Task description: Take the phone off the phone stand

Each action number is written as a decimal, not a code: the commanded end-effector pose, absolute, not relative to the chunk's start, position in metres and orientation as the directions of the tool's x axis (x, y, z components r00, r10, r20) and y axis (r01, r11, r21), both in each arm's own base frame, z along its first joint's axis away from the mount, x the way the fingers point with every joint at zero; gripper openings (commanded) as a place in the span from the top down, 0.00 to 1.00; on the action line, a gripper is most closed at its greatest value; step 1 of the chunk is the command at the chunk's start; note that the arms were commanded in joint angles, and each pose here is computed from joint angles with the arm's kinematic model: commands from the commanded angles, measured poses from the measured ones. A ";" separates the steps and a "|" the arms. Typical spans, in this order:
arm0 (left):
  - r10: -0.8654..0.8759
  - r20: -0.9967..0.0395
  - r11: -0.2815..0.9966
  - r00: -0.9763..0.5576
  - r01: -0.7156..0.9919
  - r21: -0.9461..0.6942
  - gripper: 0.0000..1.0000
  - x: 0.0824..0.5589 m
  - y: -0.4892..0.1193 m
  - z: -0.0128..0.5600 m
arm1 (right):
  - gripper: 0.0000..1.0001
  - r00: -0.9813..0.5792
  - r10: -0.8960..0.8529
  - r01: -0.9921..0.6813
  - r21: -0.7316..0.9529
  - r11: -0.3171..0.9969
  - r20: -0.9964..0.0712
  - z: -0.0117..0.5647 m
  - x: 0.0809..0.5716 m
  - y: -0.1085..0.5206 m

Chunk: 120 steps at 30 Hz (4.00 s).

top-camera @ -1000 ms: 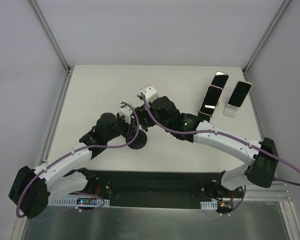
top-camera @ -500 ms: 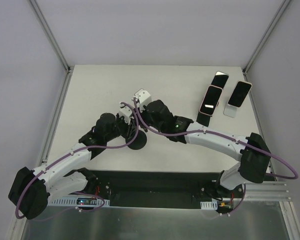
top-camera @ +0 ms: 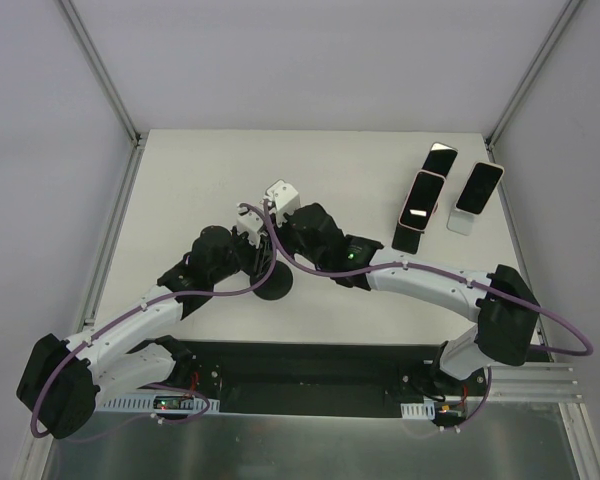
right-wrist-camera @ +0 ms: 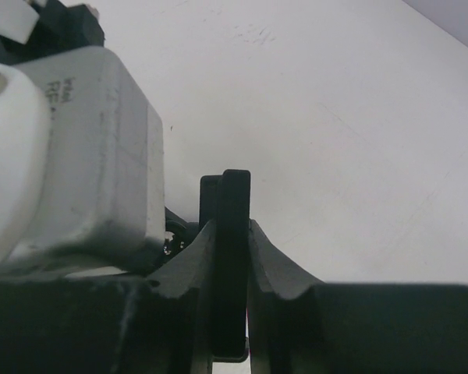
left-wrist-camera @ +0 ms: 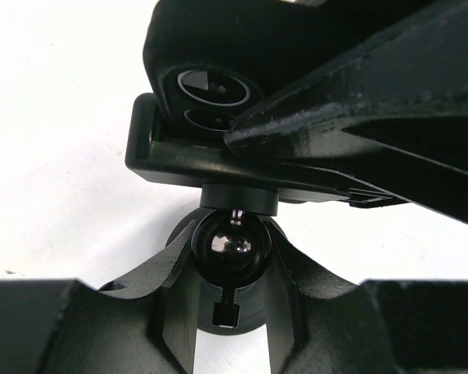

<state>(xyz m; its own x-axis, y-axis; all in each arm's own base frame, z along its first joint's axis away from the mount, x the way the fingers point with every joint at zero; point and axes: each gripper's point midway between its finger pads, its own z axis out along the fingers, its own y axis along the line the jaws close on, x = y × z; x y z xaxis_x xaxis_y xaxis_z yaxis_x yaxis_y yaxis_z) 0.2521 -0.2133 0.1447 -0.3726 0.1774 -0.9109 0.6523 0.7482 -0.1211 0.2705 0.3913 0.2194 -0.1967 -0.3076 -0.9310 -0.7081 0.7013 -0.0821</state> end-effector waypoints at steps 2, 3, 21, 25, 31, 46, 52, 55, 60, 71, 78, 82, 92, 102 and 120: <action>0.116 -0.920 0.753 -0.374 0.637 -0.164 1.00 0.252 -0.215 0.161 | 0.88 -0.160 -0.281 -0.639 -0.118 0.760 -0.946 0.234 0.287 0.378; 0.116 -0.920 0.752 -0.374 0.638 -0.165 1.00 0.252 -0.215 0.161 | 0.90 -0.160 -0.283 -0.638 -0.120 0.760 -0.946 0.233 0.288 0.378; 0.158 -0.959 0.711 -0.235 0.701 -0.055 0.36 0.249 -0.213 0.168 | 0.99 -0.152 -0.334 -0.700 -0.137 0.701 -0.930 0.227 0.271 0.372; 0.149 -0.965 0.681 -0.218 0.730 -0.060 0.30 0.247 -0.220 0.169 | 0.99 -0.153 -0.331 -0.704 -0.133 0.698 -0.931 0.229 0.270 0.372; 0.143 -0.970 0.666 -0.196 0.744 -0.052 0.34 0.254 -0.227 0.168 | 0.99 -0.155 -0.330 -0.707 -0.129 0.696 -0.931 0.229 0.269 0.372; 0.147 -0.965 0.666 -0.215 0.743 -0.064 0.99 0.262 -0.228 0.155 | 0.97 -0.165 -0.301 -0.683 -0.111 0.722 -0.939 0.225 0.272 0.371; 0.135 -0.966 0.641 -0.221 0.762 -0.085 1.00 0.255 -0.232 0.157 | 0.82 -0.145 -0.289 -0.647 -0.130 0.751 -0.946 0.231 0.284 0.369; 0.132 -0.966 0.637 -0.222 0.766 -0.089 1.00 0.254 -0.233 0.157 | 0.71 -0.137 -0.274 -0.636 -0.128 0.761 -0.952 0.233 0.288 0.369; 0.129 -0.966 0.632 -0.226 0.769 -0.096 1.00 0.252 -0.233 0.157 | 0.68 -0.124 -0.259 -0.623 -0.128 0.772 -0.958 0.238 0.296 0.371; 0.125 -0.966 0.643 -0.228 0.760 -0.096 1.00 0.254 -0.232 0.158 | 0.86 -0.131 -0.295 -0.685 -0.129 0.717 -0.946 0.228 0.287 0.381; 0.082 -0.950 0.761 -0.301 0.634 -0.136 1.00 0.270 -0.215 0.148 | 0.99 -0.173 -0.372 -0.718 -0.142 0.681 -0.912 0.210 0.266 0.362; 0.052 -0.940 0.817 -0.336 0.555 -0.153 1.00 0.278 -0.202 0.142 | 0.99 -0.195 -0.426 -0.707 -0.175 0.685 -0.884 0.197 0.253 0.344; 0.014 -0.937 0.836 -0.349 0.518 -0.180 1.00 0.281 -0.193 0.142 | 0.99 -0.261 -0.450 -0.571 -0.239 0.785 -0.854 0.173 0.252 0.298; 0.021 -0.947 0.799 -0.321 0.575 -0.177 1.00 0.271 -0.200 0.145 | 0.99 -0.296 -0.322 -0.333 -0.219 0.917 -0.900 0.203 0.279 0.284; 0.020 -0.953 0.761 -0.303 0.623 -0.183 1.00 0.261 -0.212 0.148 | 0.99 -0.289 -0.249 -0.214 -0.191 0.958 -0.925 0.223 0.294 0.286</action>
<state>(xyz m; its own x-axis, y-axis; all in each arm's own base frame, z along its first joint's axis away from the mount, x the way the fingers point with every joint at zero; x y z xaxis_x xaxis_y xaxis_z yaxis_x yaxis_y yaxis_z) 0.2469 -0.2304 0.1440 -0.3162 0.0666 -0.9464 0.7063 0.6825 -0.1879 0.2663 0.3550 0.2196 -0.3231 -0.0817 -0.9429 -0.4343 0.8979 0.0710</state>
